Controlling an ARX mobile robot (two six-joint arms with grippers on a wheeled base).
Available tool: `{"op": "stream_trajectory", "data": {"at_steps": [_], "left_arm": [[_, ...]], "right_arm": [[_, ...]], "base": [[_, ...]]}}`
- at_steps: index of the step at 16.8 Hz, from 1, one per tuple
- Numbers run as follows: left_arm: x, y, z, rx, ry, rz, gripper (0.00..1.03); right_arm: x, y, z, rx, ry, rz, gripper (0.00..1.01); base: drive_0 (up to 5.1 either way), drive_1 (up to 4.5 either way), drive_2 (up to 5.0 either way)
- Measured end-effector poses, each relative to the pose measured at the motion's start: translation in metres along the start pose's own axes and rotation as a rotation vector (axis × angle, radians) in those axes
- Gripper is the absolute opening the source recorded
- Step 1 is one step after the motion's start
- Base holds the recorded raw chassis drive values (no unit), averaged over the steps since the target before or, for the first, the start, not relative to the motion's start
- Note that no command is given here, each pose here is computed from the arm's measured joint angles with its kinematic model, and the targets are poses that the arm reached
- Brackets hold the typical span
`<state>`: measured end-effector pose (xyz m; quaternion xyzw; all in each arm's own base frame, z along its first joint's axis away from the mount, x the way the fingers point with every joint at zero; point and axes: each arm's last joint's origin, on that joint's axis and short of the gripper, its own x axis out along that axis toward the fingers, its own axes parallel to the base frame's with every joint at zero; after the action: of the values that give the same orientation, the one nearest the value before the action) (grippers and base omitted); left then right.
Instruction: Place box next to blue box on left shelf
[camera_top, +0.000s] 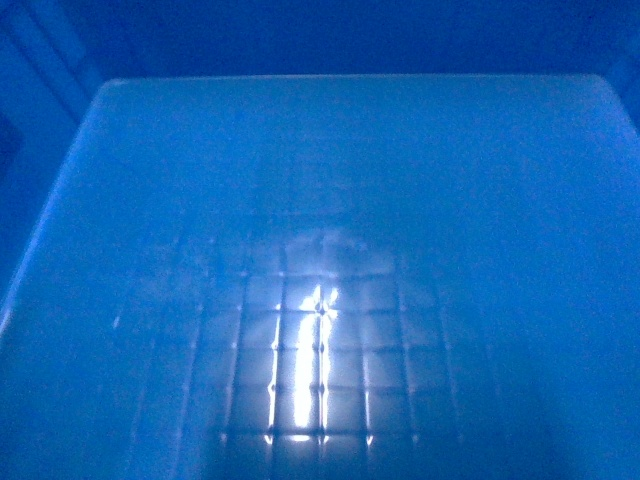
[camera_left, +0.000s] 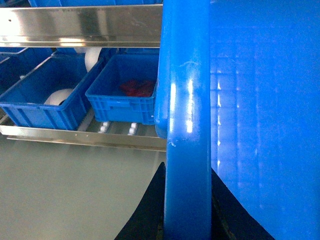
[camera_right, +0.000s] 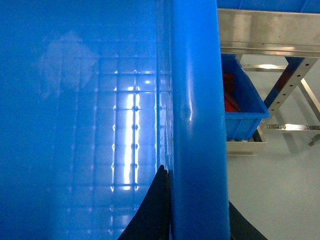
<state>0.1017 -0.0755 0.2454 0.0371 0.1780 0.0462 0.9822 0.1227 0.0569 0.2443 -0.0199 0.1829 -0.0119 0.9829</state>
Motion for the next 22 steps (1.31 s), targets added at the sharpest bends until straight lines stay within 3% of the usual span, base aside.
{"op": "stream_trajectory", "data": {"at_steps": [22], "left_arm": [[0.0001,-0.0001,0.0000,0.000,0.000,-0.001,0.10]], "right_arm": [[-0.0001,-0.0001,0.0001,0.000,-0.001,-0.001,0.09]], "base": [[0.0,0.00,0.0]]}}
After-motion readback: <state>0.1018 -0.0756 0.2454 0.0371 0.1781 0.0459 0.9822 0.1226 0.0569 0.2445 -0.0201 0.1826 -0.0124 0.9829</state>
